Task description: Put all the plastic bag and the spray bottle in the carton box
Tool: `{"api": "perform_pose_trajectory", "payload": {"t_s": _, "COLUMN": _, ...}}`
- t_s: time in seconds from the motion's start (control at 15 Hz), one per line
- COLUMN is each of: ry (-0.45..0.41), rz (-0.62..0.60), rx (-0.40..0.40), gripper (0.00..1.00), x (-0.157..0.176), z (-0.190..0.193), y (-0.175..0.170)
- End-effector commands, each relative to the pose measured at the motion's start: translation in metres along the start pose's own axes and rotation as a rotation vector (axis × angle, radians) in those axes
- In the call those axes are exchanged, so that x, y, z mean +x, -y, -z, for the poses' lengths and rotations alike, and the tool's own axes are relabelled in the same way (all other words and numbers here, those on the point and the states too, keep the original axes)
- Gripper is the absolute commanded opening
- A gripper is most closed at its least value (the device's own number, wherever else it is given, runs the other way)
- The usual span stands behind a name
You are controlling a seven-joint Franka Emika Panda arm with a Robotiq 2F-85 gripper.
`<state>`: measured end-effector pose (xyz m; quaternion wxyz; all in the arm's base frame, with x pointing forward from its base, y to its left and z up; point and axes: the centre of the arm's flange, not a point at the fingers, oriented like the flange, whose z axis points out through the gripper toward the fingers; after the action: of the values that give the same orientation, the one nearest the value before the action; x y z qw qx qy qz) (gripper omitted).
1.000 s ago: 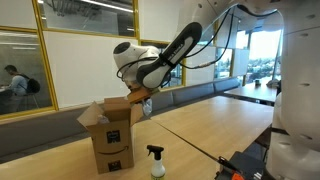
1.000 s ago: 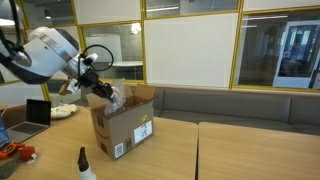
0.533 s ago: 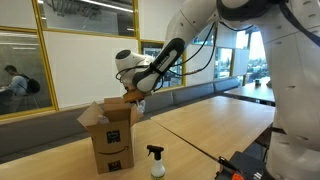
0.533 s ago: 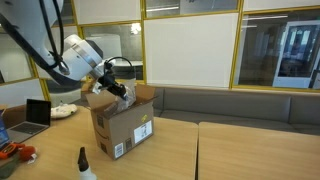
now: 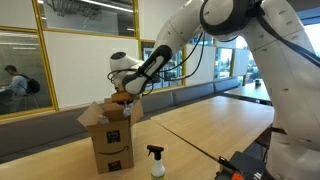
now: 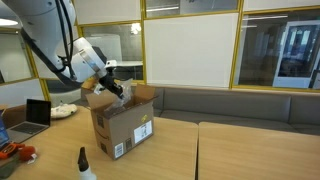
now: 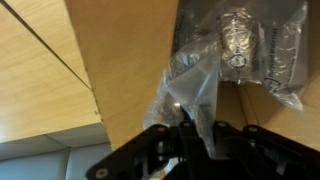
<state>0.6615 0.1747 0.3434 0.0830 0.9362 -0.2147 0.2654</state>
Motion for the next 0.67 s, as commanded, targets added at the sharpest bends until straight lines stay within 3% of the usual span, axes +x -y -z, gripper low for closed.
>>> {"api": "perform_pose_trajectory", "payload": {"t_s": 0.0, "ry": 0.043, "rz": -0.031, "rx": 0.110, "gripper": 0.13, "x": 0.001, "z": -0.003, "y": 0.021}}
{"api": "perform_pose_trajectory", "payload": {"t_s": 0.4, "ry": 0.182, "rz": -0.061, "rx": 0.220, "gripper": 0.13, "x": -0.047, "z": -0.034, "y": 0.030}}
{"api": "perform_pose_trajectory", "payload": {"t_s": 0.47, "ry": 0.213, "rz": -0.066, "rx": 0.226, "gripper": 0.19, "x": -0.057, "z": -0.043, "y": 0.030}}
{"api": "perform_pose_trajectory", "payload": {"t_s": 0.53, "ry": 0.243, "rz": -0.069, "rx": 0.229, "gripper": 0.40, "x": -0.066, "z": -0.054, "y": 0.029}}
{"api": "perform_pose_trajectory", "payload": {"t_s": 0.6, "ry": 0.272, "rz": -0.074, "rx": 0.230, "gripper": 0.46, "x": -0.074, "z": -0.062, "y": 0.027}}
